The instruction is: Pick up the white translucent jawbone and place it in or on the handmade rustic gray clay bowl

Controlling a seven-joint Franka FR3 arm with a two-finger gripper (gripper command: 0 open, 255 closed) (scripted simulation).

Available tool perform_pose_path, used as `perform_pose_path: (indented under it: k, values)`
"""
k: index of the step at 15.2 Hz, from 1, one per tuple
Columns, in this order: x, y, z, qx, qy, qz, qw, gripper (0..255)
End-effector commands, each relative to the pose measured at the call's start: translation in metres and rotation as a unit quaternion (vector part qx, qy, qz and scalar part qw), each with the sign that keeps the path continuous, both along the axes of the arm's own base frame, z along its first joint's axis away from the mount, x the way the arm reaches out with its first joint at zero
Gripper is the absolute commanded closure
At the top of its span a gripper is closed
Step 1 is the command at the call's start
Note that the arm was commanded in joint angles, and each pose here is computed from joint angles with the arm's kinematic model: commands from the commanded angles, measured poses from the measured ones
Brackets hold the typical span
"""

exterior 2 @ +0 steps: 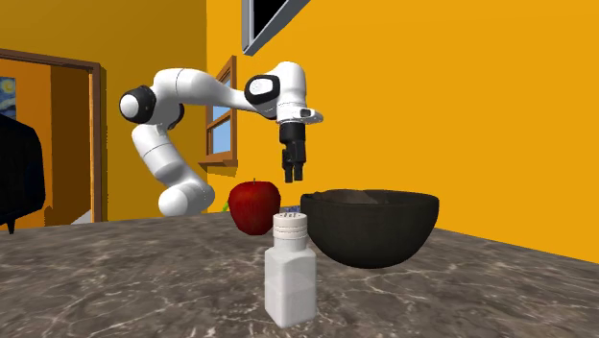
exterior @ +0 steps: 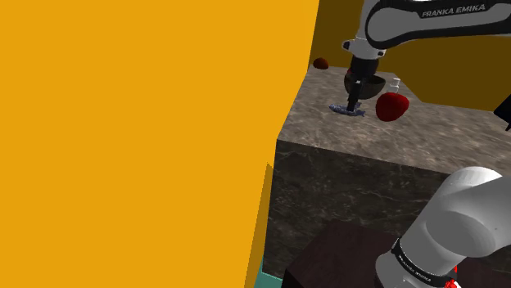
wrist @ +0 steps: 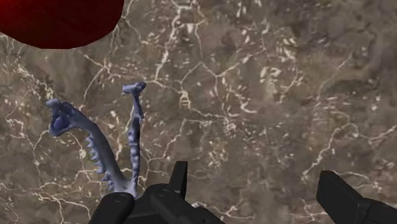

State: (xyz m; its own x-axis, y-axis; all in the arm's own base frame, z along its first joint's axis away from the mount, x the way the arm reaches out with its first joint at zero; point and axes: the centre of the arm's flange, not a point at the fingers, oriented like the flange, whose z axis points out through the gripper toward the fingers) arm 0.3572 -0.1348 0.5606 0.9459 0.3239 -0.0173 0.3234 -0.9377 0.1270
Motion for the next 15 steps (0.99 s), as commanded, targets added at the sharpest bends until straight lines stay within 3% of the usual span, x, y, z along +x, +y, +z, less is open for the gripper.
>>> perform_pose_path:
  k: [1, 8, 15]
  values:
    - [0.01, -0.02, -0.007, -0.011, 0.002, 0.011, 0.9999, 0]
    - [0.051, -0.087, -0.034, -0.044, 0.011, 0.046, 0.9979, 0]
    - [0.052, -0.094, -0.07, -0.044, 0.011, 0.046, 0.9979, 0]
